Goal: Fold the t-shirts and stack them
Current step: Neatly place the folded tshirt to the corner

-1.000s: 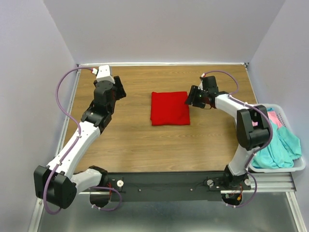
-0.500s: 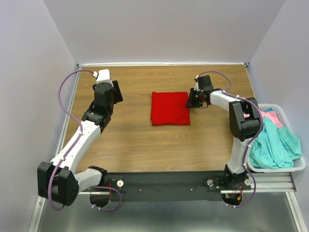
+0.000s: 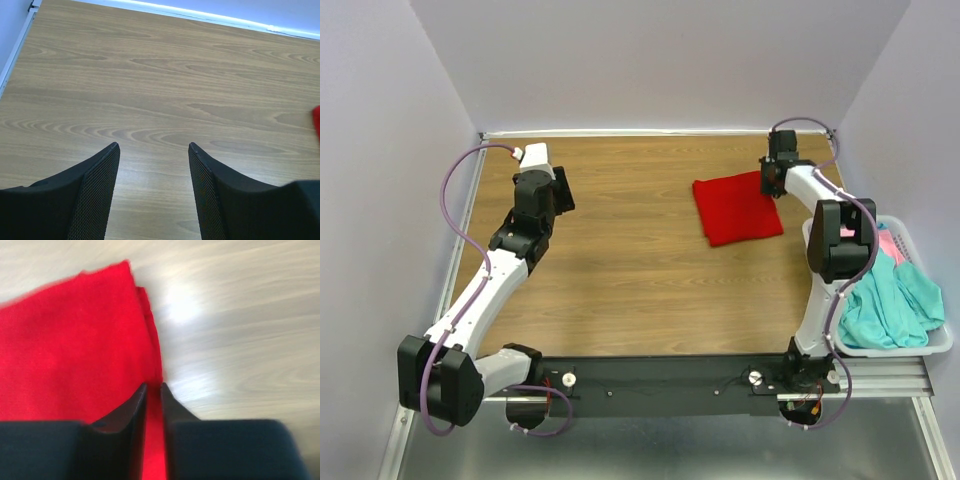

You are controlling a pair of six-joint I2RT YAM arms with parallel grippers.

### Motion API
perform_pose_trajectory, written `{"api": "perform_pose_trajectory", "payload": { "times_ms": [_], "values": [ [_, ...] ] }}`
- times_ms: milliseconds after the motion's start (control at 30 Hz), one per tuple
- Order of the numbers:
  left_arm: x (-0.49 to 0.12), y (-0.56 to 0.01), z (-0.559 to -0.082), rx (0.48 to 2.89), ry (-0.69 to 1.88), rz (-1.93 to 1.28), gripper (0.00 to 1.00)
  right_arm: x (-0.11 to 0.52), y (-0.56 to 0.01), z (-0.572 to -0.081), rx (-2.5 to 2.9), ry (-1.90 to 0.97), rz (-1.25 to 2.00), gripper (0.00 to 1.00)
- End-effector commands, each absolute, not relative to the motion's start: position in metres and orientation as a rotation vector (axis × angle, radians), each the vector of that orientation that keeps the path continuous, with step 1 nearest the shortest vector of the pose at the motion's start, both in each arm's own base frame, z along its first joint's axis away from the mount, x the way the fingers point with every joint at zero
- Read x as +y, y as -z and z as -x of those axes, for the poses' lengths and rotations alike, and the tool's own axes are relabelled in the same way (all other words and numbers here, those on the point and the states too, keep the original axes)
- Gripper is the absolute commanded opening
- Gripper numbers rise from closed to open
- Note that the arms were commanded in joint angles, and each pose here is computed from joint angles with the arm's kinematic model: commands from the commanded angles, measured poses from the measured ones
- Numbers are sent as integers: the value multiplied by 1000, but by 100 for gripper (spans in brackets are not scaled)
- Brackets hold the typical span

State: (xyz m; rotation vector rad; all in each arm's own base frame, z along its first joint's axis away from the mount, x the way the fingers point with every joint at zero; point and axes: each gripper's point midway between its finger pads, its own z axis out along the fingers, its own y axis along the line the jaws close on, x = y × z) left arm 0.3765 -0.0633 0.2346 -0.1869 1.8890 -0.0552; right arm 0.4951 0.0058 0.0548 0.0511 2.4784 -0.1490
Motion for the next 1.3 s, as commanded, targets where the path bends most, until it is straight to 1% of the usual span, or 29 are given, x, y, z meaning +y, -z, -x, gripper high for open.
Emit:
{"api": "perform_pose_trajectory", "payload": {
  "times_ms": [0,67,100,200,233,367,400,767,833,933,1100,1233,1267],
  "values": [
    [-67,-239,-380,1885,77,164,65,-41,-98,-521,2404,465,-64,40],
    [-66,-238,-380,1889,74,167,65,-25,-106,-524,2408,365,-104,49],
    [-65,-238,-380,1888,75,170,65,-6,-115,-523,2402,297,-80,51],
    [-63,-238,-380,1886,70,179,65,25,-119,-513,2403,240,-59,56],
    [-64,-239,-379,1885,72,178,64,45,-116,-503,2413,219,-13,56],
    [-66,-237,-379,1888,83,172,65,84,-99,-483,2456,196,83,57],
    [-66,-238,-379,1889,87,169,65,93,-87,-473,2484,201,113,57],
    [-67,-236,-379,1893,89,167,64,116,-37,-438,2582,295,259,57],
    [-66,-235,-379,1896,89,167,64,118,-28,-432,2595,327,285,56],
    [-67,-235,-379,1897,89,166,64,119,-18,-426,2608,377,329,53],
    [-66,-232,-380,1908,84,164,64,115,-7,-422,2611,468,374,45],
    [-65,-230,-380,1911,78,167,63,91,-3,-422,2583,676,383,39],
    [-65,-230,-380,1912,76,168,63,84,-3,-422,2575,731,394,36]
  ]
}}
